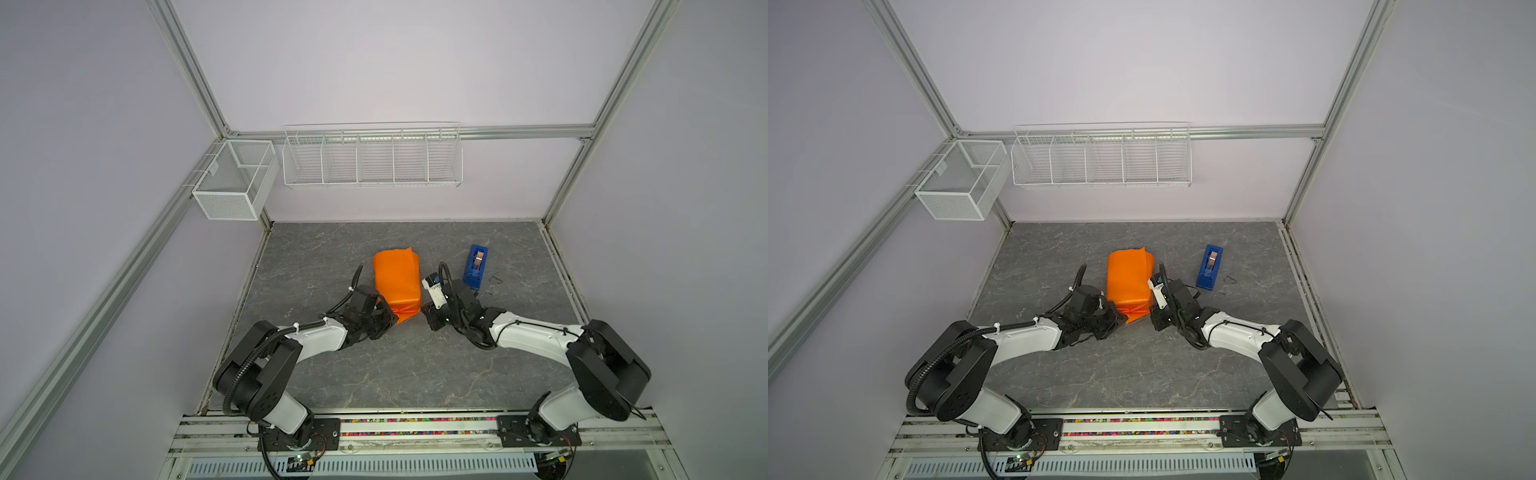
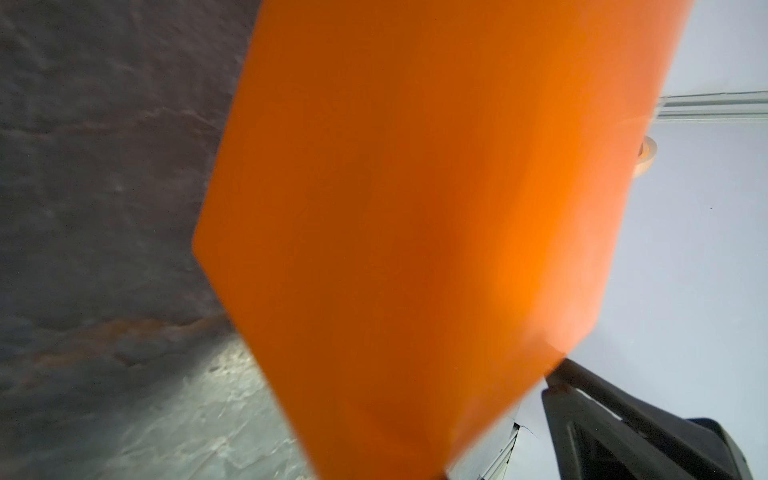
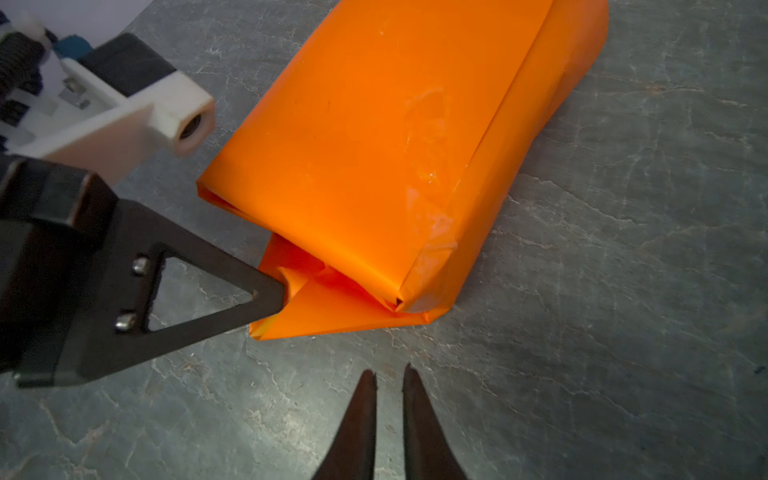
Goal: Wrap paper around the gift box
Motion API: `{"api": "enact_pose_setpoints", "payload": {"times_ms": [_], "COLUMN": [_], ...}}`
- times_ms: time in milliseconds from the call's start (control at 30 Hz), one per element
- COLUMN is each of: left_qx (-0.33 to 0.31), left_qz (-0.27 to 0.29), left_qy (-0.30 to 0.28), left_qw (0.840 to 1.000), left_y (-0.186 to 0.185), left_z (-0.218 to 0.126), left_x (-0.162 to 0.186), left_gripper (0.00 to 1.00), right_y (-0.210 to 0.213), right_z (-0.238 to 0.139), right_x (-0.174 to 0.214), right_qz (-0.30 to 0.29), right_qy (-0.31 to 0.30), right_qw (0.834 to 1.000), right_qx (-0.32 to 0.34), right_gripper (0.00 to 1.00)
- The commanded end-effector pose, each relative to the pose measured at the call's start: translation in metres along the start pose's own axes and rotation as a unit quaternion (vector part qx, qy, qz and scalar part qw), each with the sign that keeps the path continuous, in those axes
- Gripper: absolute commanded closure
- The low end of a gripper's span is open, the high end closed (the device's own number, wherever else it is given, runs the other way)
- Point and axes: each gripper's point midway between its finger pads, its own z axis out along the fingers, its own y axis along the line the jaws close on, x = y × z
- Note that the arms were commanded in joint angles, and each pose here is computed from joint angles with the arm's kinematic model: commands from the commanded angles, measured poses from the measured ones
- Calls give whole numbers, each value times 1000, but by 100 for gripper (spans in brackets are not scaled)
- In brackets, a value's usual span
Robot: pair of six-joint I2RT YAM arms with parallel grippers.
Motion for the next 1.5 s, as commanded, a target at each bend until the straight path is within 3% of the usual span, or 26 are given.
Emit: {"api": "enact_pose_setpoints", "payload": {"times_ms": [0, 400, 667, 900, 1033, 1267, 1467], "left_qx": [6, 2, 6, 5, 6, 7, 6], "left_qz": [8, 9, 9, 9, 8, 4, 1], "left_qy": [-12, -10, -10, -11, -11, -11, -12], "left_qw": [1000, 1000, 1000, 1000, 1000, 1000, 1000], "left_y": [-9, -8, -11, -12, -13, -15, -15], "left_z": [-5, -7, -9, -12, -12, -15, -17], "left_x": [-6, -5, -5, -6, -6, -7, -7], "left_gripper": [100, 100, 100, 100, 100, 100, 100], "right_y": [14, 9, 8, 28, 49, 52, 56], "right_z": [11, 37, 35, 11, 0, 13, 25], "right_x": [2, -18, -16, -10, 0, 10, 16], "right_qz": [-19, 12, -2, -102, -240, -347, -385], "right_qy": [4, -23, -14, -34, -96, -95, -84], "right_qw": [999, 999, 1000, 992, 961, 928, 913], "right_qx": [-36, -21, -16, -66, -96, -93, -103], "right_gripper": [87, 91, 88, 77, 56, 54, 54]}}
